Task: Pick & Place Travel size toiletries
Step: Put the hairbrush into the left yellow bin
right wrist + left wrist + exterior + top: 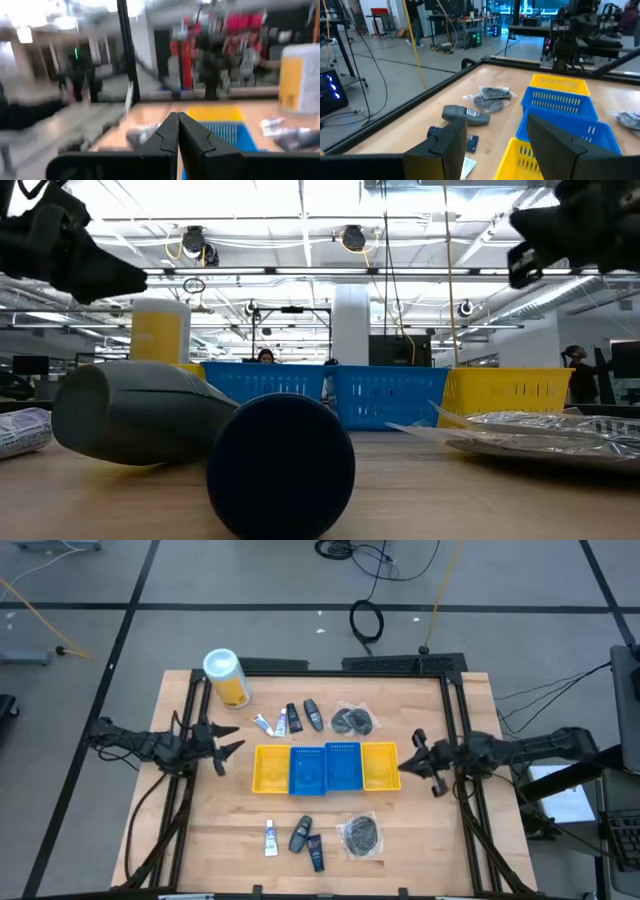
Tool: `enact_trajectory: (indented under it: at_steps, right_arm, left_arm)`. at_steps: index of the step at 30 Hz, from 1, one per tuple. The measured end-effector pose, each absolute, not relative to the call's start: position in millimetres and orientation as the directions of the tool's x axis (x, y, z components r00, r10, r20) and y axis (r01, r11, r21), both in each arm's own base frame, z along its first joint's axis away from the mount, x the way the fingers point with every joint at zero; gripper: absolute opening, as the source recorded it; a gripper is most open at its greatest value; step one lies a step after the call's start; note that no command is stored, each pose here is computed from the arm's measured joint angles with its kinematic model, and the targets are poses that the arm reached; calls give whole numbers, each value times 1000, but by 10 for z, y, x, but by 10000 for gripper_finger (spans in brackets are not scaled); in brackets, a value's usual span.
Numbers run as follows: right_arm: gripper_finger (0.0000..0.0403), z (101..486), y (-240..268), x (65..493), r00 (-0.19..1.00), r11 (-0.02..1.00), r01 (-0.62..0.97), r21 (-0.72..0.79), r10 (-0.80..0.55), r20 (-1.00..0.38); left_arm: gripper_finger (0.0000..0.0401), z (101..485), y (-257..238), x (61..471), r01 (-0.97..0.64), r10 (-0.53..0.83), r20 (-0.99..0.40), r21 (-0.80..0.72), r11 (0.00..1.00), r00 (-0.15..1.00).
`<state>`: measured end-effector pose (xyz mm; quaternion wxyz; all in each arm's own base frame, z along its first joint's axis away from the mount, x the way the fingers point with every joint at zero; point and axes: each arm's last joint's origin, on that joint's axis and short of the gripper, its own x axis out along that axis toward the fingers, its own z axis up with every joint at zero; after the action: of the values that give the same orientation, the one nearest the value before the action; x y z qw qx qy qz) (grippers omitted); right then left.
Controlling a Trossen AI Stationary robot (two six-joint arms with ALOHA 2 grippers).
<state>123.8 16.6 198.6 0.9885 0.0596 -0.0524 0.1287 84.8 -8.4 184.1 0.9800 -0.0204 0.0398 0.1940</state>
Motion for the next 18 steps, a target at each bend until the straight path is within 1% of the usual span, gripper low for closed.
enact_trajectory:
  at_steps: [4, 7, 12, 16, 18]
  right_arm:
    - [0, 2120, 257, 1451, 952, 949, -305, 78, 304, 30]
    - [0, 2090, 372, 1607, 916, 920, -383, 84, 390, -94]
    - [0, 2059, 608, 1806, 853, 878, -470, 92, 479, -208]
    - [0, 2044, 813, 1880, 800, 835, -541, 97, 547, -248]
    - [0, 2003, 915, 1882, 768, 815, -564, 135, 578, -277]
  left_arm:
    - [207, 1882, -85, 852, -379, 377, -51, -32, 925, 925]
    - [207, 1909, -85, 853, -378, 377, -28, -71, 923, 926]
    - [207, 1939, -86, 854, -375, 377, -3, -104, 921, 926]
    - [207, 1940, -86, 854, -375, 377, -2, -105, 921, 926]
    - [207, 1940, -86, 854, -374, 376, -2, -110, 921, 927]
